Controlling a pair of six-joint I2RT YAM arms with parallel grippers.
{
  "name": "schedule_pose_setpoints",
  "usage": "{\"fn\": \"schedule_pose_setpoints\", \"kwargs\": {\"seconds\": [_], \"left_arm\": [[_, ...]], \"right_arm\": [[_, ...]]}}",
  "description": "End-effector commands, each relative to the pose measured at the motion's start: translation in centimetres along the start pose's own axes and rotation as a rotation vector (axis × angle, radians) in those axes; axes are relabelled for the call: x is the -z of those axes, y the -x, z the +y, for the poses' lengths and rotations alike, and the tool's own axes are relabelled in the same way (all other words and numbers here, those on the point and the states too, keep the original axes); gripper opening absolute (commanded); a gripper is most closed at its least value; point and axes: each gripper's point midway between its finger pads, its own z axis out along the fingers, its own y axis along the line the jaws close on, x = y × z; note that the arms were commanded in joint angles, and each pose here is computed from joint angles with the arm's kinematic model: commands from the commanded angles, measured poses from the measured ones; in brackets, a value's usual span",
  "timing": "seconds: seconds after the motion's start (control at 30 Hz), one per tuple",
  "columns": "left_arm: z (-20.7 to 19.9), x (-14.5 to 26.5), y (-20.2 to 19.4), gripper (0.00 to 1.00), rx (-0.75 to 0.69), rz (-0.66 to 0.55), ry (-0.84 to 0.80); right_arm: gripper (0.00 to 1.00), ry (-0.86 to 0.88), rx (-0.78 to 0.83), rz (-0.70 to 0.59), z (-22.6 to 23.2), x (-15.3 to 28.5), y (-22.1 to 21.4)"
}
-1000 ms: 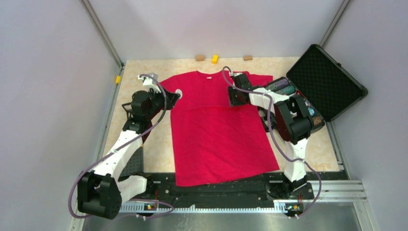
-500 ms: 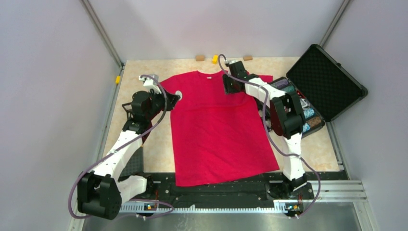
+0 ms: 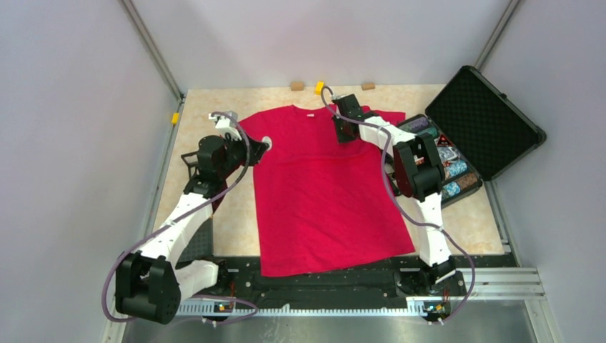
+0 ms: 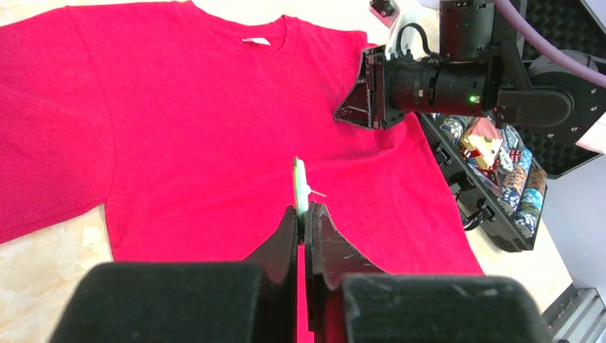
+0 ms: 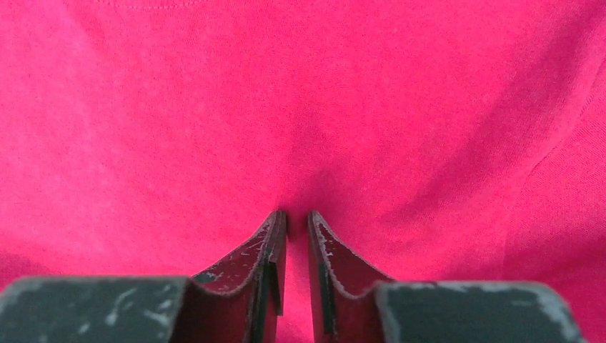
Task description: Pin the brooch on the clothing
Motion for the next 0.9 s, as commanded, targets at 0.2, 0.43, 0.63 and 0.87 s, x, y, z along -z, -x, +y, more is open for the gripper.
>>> {"fn": "schedule_pose_setpoints", "kwargs": {"seconds": [0.2,0.43,0.63,0.87], "left_arm": [[-2.2,-2.6,-1.1,0.0,-0.049,0.019,-0.063],[-2.4,-5.8,-2.4,0.0,0.005,0.018,-0.047],[-2.9,-11.6,-4.7,0.0,0.037,0.051,-0.051],[-2.8,-17.5,-5.9,0.0,0.017,0.066,-0.051]], "right_arm": [[0.0,0.011,-0.012,0.01,0.5,-1.2,-0.5],[0.0,0.074,-0.079,-0.118,1.1,1.4,2.6],[0.0,0.131,-0.136,-0.217,1.0,3.5,4.9],[0.0,0.177,-0.197,-0.265,0.3,4.3,5.4]]}}
